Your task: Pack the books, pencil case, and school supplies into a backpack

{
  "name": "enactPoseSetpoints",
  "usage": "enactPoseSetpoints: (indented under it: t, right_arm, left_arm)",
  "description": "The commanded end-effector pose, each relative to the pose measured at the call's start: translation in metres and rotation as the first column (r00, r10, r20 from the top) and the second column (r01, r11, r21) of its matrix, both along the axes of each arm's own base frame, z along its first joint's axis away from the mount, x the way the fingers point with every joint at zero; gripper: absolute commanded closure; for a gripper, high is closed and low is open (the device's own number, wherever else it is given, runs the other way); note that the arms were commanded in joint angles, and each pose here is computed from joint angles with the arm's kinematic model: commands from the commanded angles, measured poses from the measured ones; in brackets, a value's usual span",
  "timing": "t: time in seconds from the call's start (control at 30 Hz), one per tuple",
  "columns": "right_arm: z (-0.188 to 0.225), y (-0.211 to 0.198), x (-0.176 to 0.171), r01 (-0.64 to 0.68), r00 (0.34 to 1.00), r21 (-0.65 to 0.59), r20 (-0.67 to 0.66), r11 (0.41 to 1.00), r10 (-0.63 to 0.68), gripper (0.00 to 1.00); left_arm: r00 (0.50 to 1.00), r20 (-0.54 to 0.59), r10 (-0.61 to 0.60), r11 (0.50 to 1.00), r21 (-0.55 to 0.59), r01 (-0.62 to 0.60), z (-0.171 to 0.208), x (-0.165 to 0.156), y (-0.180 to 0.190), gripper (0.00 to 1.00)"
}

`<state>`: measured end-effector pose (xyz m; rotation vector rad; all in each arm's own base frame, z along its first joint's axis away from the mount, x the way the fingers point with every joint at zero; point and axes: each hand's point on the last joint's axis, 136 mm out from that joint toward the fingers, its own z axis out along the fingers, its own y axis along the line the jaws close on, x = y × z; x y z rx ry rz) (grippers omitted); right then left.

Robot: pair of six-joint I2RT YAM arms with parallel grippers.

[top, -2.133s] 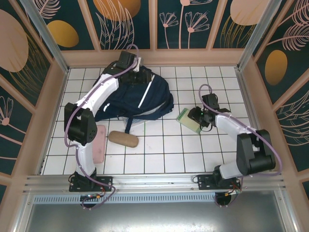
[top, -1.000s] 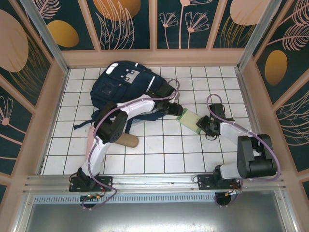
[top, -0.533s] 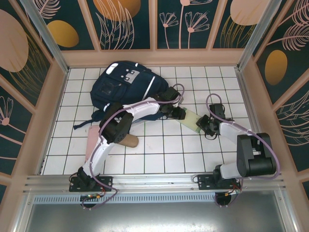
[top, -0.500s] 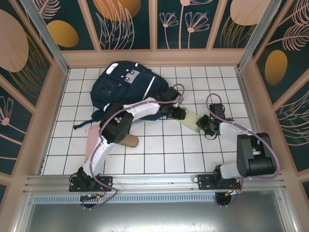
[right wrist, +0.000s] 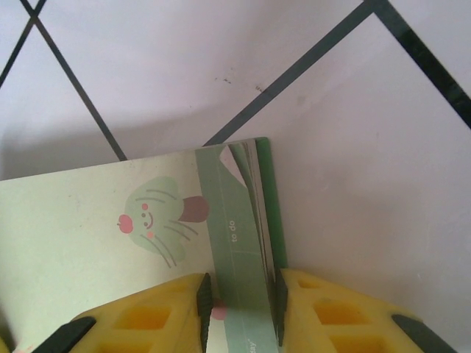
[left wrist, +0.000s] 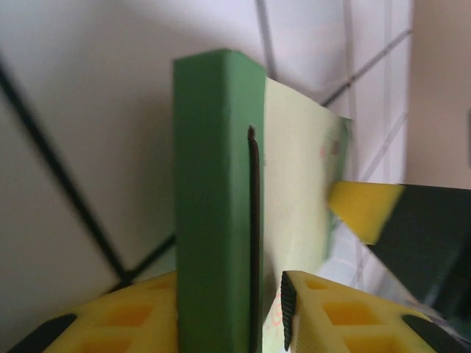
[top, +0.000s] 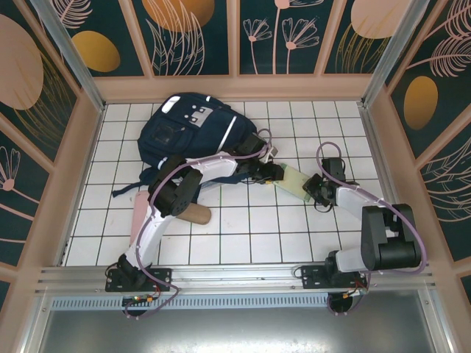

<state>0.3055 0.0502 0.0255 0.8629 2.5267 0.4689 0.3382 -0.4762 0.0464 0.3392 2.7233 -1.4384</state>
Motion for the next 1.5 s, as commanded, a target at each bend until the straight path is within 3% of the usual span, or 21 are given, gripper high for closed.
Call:
enactPoseSetpoints:
  t: [0.0,0.07,0.2,0.43,0.57,0.63,0.73,0.9,1.2,1.37,1.47]
  right_arm:
    - [-0.009,0.009,-0.017,-0.027,0.998,0.044,-0.049,0.999,0.029,0.69]
    - [-0.007,0.008,-0.017,-0.025,0.999,0.045,-0.044,0.999,0.027,0.69]
    - [0.002,0.006,-0.014,-0.024,1.0,0.055,-0.016,0.998,0.025,0.67]
    - [0.049,0.007,0.001,-0.065,0.984,0.191,0.174,0.979,0.031,0.34]
    - [0.078,0.021,0.006,-0.17,0.951,0.363,0.304,0.916,0.056,0.2]
    - [0.093,0.028,0.006,-0.242,0.928,0.48,0.367,0.843,0.058,0.17]
    - [0.104,0.03,0.006,-0.289,0.91,0.564,0.413,0.774,0.039,0.17]
    - [0.129,0.034,0.009,-0.37,0.869,0.575,0.493,0.73,0.051,0.19]
    - [0.14,0.027,0.017,-0.384,0.856,0.595,0.515,0.706,0.031,0.36]
    - [0.142,0.027,0.021,-0.397,0.852,0.594,0.521,0.7,0.042,0.53]
    - [0.14,0.027,0.022,-0.394,0.856,0.599,0.516,0.697,0.041,0.54]
  left_arm:
    - [0.994,0.007,-0.113,0.967,-0.227,0.111,0.069,-0.024,-0.029,0.62]
    - [0.994,0.001,-0.107,0.971,-0.215,0.105,0.064,-0.023,-0.027,0.63]
    - [0.997,0.002,-0.074,0.981,-0.181,0.073,0.059,-0.015,-0.02,0.8]
    - [1.0,0.02,-0.017,0.969,-0.245,0.021,0.092,0.005,-0.001,0.97]
    - [1.0,0.022,-0.009,0.952,-0.304,0.016,0.118,0.011,0.007,0.98]
    - [1.0,0.026,-0.01,0.941,-0.337,0.018,0.133,0.013,0.01,0.99]
    - [0.999,0.031,-0.008,0.924,-0.381,0.019,0.152,0.015,0.012,0.99]
    - [1.0,0.018,-0.014,0.916,-0.402,0.02,0.159,0.013,0.012,0.99]
    - [1.0,-0.008,-0.027,0.917,-0.397,0.022,0.155,0.006,0.015,1.0]
    - [0.999,-0.016,-0.031,0.916,-0.401,0.022,0.156,0.002,0.018,1.0]
    - [0.999,-0.019,-0.039,0.906,-0.422,0.028,0.162,-0.001,0.018,1.0]
